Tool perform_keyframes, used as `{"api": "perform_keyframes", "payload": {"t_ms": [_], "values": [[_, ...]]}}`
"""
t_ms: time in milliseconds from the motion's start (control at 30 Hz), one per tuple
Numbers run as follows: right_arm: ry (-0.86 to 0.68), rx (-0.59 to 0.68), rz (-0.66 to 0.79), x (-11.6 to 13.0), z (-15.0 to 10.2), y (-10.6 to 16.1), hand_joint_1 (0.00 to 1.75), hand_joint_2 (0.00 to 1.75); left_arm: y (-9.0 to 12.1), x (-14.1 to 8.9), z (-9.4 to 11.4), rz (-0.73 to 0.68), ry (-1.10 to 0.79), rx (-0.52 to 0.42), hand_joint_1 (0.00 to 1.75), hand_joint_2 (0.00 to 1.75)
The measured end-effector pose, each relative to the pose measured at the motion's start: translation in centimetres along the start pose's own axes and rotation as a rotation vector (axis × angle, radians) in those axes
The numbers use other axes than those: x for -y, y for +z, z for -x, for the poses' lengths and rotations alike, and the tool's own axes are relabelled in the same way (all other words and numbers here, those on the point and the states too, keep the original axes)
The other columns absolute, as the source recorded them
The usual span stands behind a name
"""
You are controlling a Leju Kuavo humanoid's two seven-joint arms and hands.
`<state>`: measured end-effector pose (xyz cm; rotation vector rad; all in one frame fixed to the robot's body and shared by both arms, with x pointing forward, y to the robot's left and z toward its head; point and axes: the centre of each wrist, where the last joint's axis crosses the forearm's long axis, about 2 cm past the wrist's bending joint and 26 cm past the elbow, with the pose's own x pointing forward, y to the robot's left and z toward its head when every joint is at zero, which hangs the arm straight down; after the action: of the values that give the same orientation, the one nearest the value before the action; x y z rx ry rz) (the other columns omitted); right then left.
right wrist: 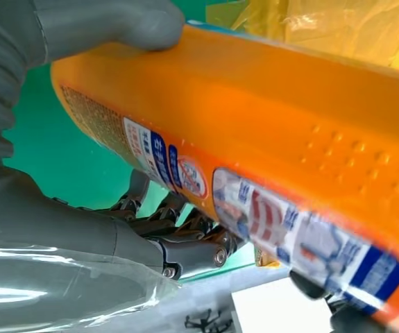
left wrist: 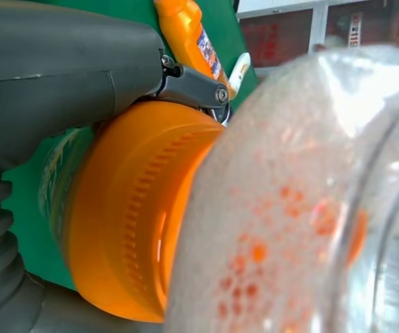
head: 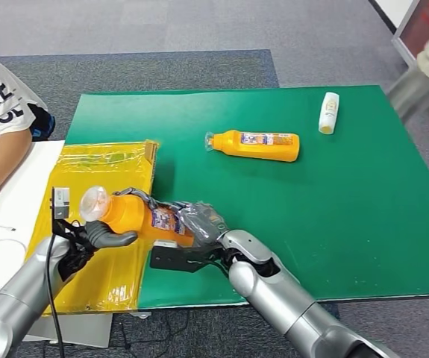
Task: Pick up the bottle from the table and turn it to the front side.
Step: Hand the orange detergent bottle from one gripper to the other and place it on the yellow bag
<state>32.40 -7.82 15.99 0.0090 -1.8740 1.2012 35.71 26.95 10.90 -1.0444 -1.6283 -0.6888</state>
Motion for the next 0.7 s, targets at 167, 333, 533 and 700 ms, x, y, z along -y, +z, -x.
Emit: {"api": "perform_keyframes", "payload": {"t_ms": [167,333,533,700], "values": [[-0.112,0.006,0.047,0.2,0.4,0.7,0.0,1.75,0.5,1.0,0.4,-0.032,-0.052,0.011,1.75,1.75],[-0.254,0.01,0.135,1.3,1.0,1.5,0.0,1.75,1.7,3.1,0.8,-0.068,-0.092,0.035,1.75,1.75],[-0.364,-0.007,0.206,1.9,2.1,2.9,0.0,1.75,2.2,4.3,0.0,-0.093,-0.164,0.059,1.75,1.75],[-0.405,-0.011,0.229,2.2,2.6,3.4,0.0,1.75,2.1,4.2,-1.1,-0.094,-0.224,0.058,1.75,1.75]]}}
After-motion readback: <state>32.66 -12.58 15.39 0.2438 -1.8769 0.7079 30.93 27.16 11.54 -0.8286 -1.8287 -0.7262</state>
